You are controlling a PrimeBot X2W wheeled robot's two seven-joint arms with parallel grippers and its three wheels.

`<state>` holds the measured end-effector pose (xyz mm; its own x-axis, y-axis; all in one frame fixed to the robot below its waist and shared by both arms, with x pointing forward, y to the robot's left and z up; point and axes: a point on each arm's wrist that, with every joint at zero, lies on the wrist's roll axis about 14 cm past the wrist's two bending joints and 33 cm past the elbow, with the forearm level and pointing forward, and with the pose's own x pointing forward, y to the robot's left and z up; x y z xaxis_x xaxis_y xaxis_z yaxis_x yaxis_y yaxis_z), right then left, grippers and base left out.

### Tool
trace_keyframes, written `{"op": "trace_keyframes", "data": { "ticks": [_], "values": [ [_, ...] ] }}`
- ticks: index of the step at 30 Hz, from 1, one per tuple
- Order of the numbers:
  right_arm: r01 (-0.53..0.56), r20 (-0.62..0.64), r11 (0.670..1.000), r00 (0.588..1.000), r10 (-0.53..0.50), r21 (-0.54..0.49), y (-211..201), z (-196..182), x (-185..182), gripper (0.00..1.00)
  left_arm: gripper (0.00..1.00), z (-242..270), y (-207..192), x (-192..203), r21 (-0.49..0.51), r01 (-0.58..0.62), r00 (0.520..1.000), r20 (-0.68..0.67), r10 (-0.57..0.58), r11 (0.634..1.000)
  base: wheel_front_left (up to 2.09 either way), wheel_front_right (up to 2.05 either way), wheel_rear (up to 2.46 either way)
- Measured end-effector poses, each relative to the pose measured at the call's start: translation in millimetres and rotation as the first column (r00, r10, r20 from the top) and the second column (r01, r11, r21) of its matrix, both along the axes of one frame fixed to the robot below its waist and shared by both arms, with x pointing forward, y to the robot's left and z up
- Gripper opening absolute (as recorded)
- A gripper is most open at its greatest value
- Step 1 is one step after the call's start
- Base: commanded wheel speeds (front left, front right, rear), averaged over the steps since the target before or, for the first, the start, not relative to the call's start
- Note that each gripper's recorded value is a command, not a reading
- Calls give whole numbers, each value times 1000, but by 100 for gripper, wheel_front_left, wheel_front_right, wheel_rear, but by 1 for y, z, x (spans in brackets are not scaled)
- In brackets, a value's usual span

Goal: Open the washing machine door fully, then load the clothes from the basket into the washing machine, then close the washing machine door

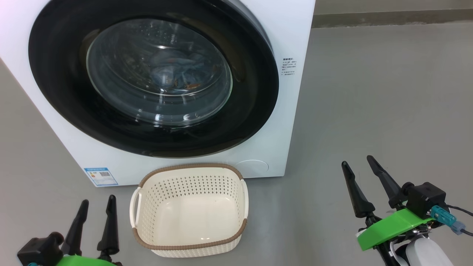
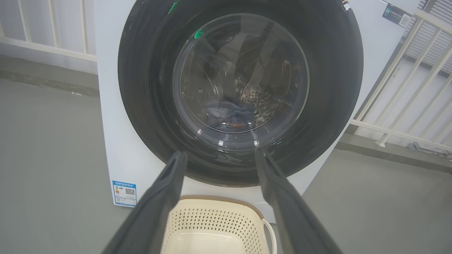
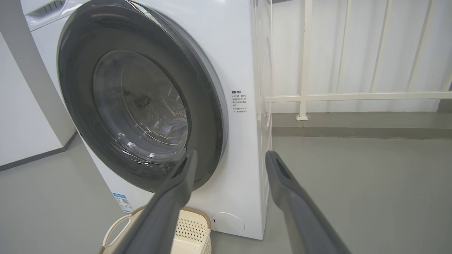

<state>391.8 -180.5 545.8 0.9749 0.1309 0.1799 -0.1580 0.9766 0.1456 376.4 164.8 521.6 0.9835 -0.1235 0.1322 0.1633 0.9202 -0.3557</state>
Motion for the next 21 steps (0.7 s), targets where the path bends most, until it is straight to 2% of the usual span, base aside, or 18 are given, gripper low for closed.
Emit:
{"op": "trace_keyframes", "data": {
  "ticks": [17,18,21],
  "values": [
    [12,3,1000,1000,-12,5,-3,1,-1,100,100,-1,-1,1,-6,2,1000,-3,-2,1000,0,0,0],
    [11,-9,1000,1000,-11,5,-3,-3,-1,0,0,-4,-2,1,-8,3,1000,-14,-3,1000,0,0,0],
    [13,-76,1000,997,-12,15,-1,-26,-8,0,0,-22,-8,-5,-28,4,997,-70,-6,1000,0,0,0]
  ]
}}
